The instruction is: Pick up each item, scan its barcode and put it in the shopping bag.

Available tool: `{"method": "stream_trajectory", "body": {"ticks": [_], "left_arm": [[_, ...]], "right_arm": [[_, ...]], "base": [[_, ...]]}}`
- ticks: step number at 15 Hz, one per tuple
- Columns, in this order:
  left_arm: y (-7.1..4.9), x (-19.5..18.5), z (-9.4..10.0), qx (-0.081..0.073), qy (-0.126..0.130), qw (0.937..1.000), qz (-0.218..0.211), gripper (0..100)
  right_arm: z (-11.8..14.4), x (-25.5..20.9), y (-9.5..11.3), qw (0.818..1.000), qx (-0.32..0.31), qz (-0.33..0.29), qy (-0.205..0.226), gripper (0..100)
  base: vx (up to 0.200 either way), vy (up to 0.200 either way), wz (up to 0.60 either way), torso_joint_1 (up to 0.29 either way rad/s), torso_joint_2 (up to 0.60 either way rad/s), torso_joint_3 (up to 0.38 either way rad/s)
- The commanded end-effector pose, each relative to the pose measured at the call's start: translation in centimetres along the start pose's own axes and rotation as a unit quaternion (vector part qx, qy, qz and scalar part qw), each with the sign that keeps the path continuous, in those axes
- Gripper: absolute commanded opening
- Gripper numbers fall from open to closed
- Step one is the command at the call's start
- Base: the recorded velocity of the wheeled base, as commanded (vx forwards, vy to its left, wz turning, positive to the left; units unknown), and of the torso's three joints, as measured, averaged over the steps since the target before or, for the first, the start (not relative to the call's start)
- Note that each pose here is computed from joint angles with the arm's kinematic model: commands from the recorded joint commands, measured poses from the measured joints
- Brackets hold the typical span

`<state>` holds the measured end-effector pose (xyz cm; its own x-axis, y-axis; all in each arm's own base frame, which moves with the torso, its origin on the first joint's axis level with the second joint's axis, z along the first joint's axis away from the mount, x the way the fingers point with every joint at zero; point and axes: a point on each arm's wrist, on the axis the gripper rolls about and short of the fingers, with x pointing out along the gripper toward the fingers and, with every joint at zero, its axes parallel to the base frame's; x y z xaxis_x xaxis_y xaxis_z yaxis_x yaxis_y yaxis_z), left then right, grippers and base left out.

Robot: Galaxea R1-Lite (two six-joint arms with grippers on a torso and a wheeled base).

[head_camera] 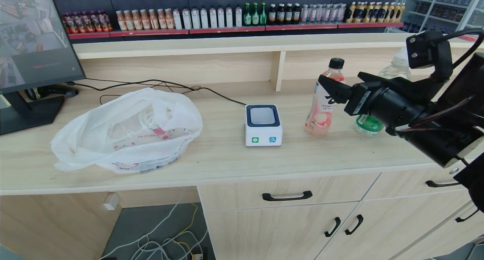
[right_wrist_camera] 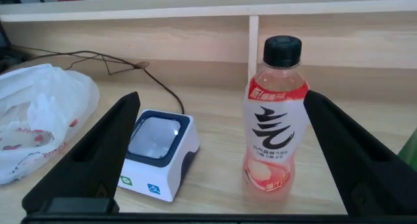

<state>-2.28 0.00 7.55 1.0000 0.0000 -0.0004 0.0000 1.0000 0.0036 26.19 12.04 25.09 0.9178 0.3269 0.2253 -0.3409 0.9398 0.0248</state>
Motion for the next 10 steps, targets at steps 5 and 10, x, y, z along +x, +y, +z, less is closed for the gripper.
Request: {"method": "stream_trajectory", "body": {"ticks": [5, 10], "left_arm": [[0.0, 0.0, 0.0, 0.0, 0.0, 1.0, -0.001, 100], [0.0, 0.0, 0.0, 0.0, 0.0, 1.0, -0.002, 100]], "right_arm": [[-4.0, 0.2, -1.4, 0.999, -0.009, -0.032, 0.02, 100], [-5.2, -0.7, -2.6, 0.997, -0.016, -0.057, 0.04, 100]], "base": [[0.0, 0.0, 0.0, 0.0, 0.0, 0.0], [0.0, 0.0, 0.0, 0.0, 0.0, 0.0]]}}
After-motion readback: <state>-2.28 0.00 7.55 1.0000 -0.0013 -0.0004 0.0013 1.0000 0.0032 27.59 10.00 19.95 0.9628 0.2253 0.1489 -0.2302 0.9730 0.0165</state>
